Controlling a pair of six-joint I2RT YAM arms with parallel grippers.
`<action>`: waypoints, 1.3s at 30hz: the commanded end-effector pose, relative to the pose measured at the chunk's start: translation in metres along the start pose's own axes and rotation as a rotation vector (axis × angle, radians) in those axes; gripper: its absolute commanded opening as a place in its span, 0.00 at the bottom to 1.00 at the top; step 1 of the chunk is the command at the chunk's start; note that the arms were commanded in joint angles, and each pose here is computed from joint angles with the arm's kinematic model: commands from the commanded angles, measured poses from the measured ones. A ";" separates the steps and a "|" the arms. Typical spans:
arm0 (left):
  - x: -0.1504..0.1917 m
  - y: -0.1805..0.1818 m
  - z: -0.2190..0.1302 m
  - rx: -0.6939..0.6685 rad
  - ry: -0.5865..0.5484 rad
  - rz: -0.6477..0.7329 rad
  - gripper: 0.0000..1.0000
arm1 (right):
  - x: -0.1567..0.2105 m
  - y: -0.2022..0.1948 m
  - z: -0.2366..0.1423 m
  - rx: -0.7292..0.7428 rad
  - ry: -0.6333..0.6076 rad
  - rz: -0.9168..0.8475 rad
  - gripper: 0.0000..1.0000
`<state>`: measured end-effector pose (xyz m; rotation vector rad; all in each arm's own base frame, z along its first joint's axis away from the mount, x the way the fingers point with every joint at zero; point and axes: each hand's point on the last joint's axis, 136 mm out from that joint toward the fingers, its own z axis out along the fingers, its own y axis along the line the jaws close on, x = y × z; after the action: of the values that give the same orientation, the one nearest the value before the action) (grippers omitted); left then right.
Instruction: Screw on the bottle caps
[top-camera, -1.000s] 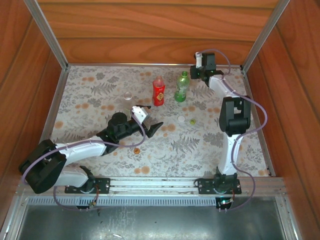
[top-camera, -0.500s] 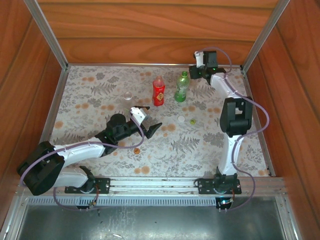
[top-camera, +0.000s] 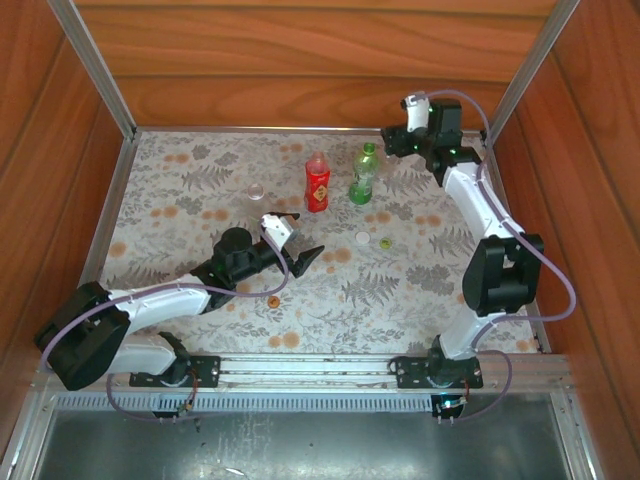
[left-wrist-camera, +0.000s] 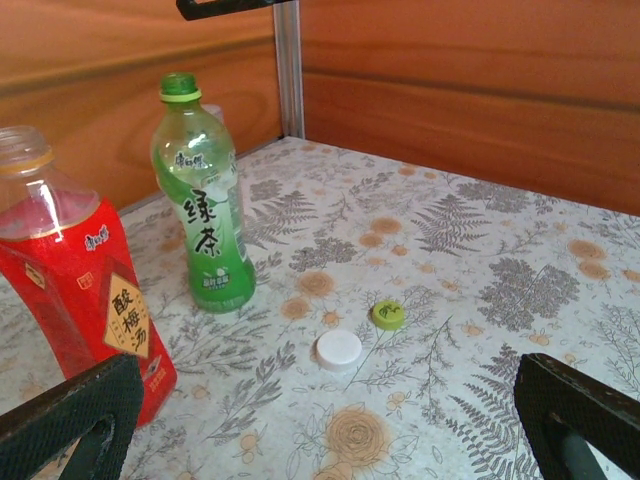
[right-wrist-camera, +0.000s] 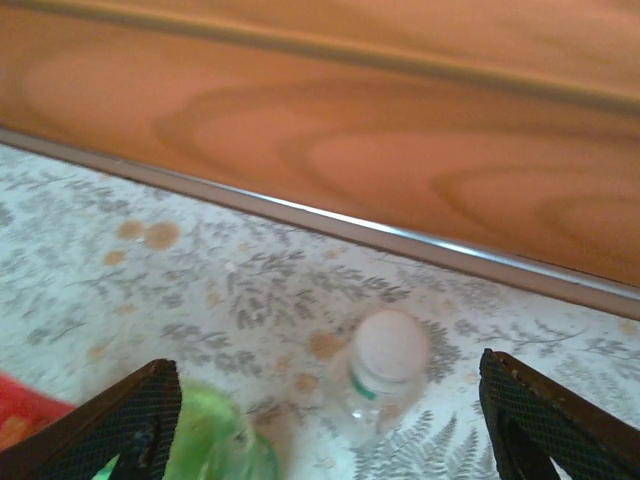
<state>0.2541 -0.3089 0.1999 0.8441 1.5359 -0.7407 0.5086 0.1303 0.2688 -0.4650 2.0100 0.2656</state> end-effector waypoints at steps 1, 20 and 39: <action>-0.004 -0.004 0.005 0.020 -0.012 0.008 1.00 | 0.005 0.034 0.001 -0.116 0.001 -0.011 0.84; 0.000 -0.004 0.005 0.017 -0.003 0.013 1.00 | 0.021 0.051 0.042 -0.188 0.061 -0.025 0.51; 0.003 -0.003 0.009 0.017 0.008 0.017 1.00 | 0.007 0.081 -0.025 -0.201 -0.044 -0.063 0.27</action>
<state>0.2553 -0.3119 0.1867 0.8625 1.5672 -0.7410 0.4649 0.1873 0.2426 -0.6325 2.0215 0.4311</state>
